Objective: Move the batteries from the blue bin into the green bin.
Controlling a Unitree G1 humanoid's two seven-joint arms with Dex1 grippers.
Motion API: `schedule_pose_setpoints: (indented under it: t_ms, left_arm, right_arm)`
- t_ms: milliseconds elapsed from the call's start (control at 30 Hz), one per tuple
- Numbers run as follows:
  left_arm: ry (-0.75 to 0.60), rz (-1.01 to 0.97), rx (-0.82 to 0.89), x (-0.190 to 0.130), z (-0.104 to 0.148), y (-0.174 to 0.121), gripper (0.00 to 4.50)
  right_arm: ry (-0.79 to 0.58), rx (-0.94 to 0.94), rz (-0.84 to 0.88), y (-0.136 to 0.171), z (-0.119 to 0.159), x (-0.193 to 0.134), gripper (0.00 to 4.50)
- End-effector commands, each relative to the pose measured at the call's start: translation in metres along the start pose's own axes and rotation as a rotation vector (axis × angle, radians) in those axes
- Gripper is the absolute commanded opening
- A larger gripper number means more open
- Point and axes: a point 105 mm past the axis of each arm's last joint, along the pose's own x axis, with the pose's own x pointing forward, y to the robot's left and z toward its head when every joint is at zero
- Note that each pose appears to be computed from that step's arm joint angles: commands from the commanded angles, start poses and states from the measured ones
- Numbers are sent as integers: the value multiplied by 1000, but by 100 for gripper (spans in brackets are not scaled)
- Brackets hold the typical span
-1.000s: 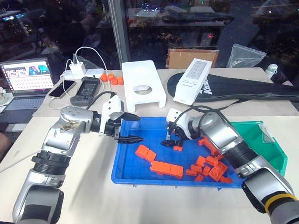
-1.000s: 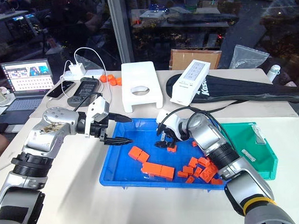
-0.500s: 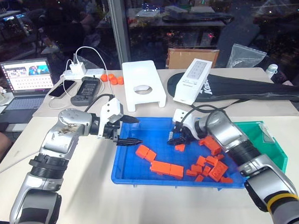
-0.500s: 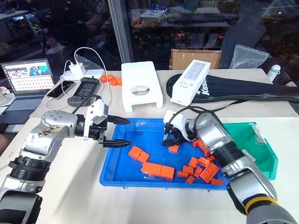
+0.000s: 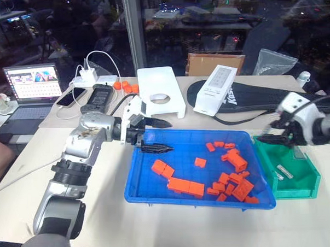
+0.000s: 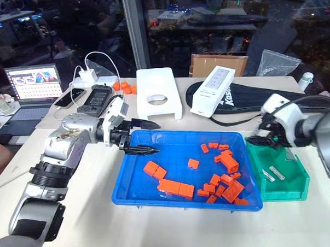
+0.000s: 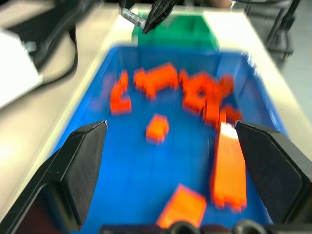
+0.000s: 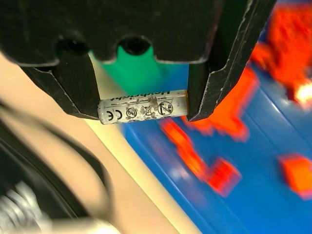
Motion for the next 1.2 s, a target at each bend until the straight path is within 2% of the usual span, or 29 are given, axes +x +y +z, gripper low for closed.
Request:
schedule_pose_setpoints:
  t_ms: [33,200,267,333,433,467,633,767,900,1000,1200]
  left_arm:
    - [-67,-18,43,2,22,2,450]
    - [-87,-37,44,13,26,1,450]
    - [-90,-48,44,17,27,-2,450]
    - [-91,-53,43,18,27,-5,450]
    - [-91,-47,40,19,28,-5,450]
    - [-92,-35,41,19,28,-4,450]
    - [-102,61,44,10,31,8,450]
    - [-91,133,50,-2,28,13,450]
    - [-83,377,74,-25,23,35,450]
    - [-49,441,66,-40,11,34,450]
    - [-54,555,14,-61,-3,32,450]
  right_arm:
    - [7,9,-83,-10,-8,-17,251]
    - [89,50,-116,-12,-37,-16,251]
    - [79,66,-103,-9,-38,-15,251]
    - [102,53,-93,-7,-42,-15,351]
    - [94,55,-85,-6,-40,-15,442]
    - [83,53,-87,-7,-37,-16,449]
    - [26,73,-82,-14,-27,-27,449]
    - [-69,82,-50,-13,-15,-42,449]
    - [-292,118,-20,-4,3,-54,449]
    - [-447,184,-31,2,4,-58,449]
    - [-598,222,-96,5,-3,-53,449]
